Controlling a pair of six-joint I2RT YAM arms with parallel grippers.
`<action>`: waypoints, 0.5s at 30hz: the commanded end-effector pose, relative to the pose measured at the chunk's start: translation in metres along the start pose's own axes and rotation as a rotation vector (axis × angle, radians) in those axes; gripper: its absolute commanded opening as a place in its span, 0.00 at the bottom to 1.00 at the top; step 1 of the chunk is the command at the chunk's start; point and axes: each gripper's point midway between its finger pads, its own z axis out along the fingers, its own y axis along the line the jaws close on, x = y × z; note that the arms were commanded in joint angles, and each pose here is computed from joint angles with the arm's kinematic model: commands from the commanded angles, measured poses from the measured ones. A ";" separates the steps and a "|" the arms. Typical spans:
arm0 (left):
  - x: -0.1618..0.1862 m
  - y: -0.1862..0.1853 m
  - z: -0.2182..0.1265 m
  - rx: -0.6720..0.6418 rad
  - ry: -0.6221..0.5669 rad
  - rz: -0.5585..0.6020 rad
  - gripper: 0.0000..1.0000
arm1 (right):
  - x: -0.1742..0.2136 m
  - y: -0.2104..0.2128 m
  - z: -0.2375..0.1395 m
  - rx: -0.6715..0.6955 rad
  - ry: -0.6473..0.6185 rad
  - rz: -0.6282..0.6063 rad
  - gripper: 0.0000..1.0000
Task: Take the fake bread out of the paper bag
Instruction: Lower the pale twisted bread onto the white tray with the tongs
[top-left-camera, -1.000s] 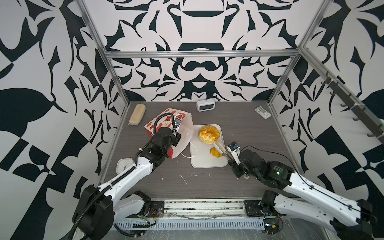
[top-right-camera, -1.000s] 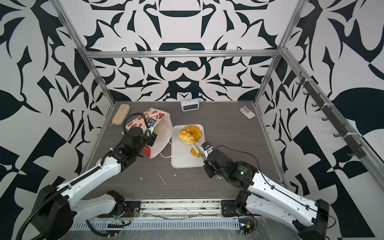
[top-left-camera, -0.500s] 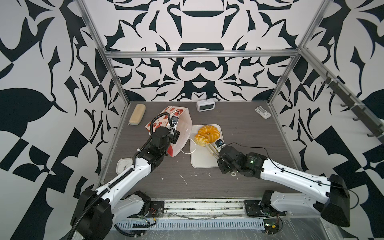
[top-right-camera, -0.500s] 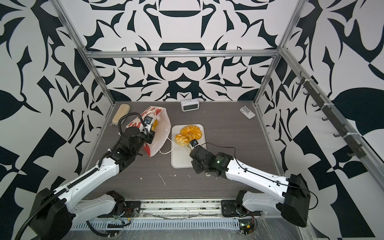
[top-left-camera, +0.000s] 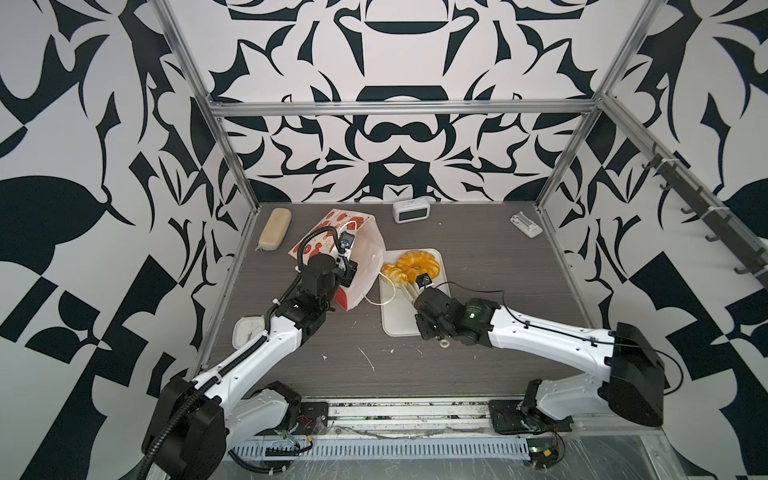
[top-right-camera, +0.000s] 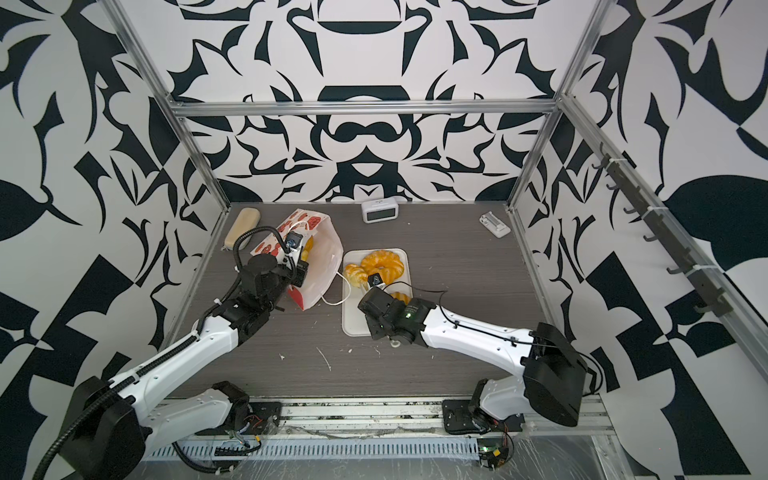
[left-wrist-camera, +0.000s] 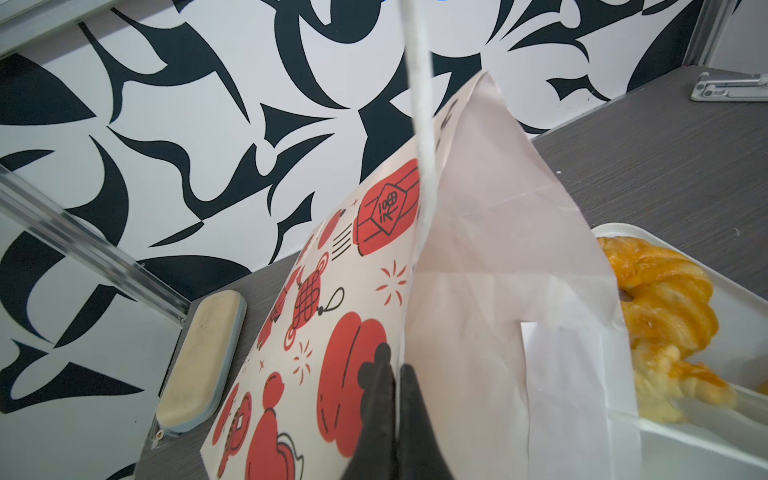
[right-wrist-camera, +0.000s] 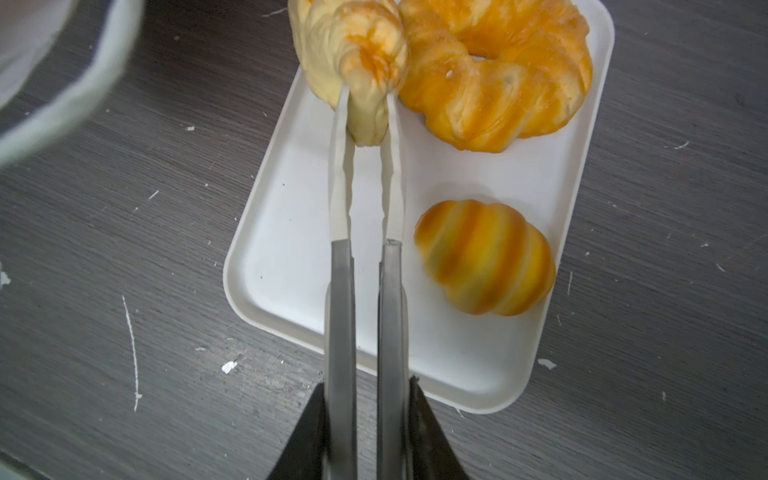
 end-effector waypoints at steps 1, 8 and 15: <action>-0.009 0.004 -0.003 -0.004 -0.054 -0.036 0.03 | -0.030 0.012 -0.006 -0.005 -0.102 0.073 0.19; -0.009 0.004 -0.004 -0.003 -0.057 -0.037 0.03 | -0.016 0.016 0.013 0.045 -0.068 0.085 0.27; -0.007 0.006 -0.003 -0.007 -0.053 -0.041 0.03 | -0.003 0.037 0.019 -0.037 -0.023 0.075 0.44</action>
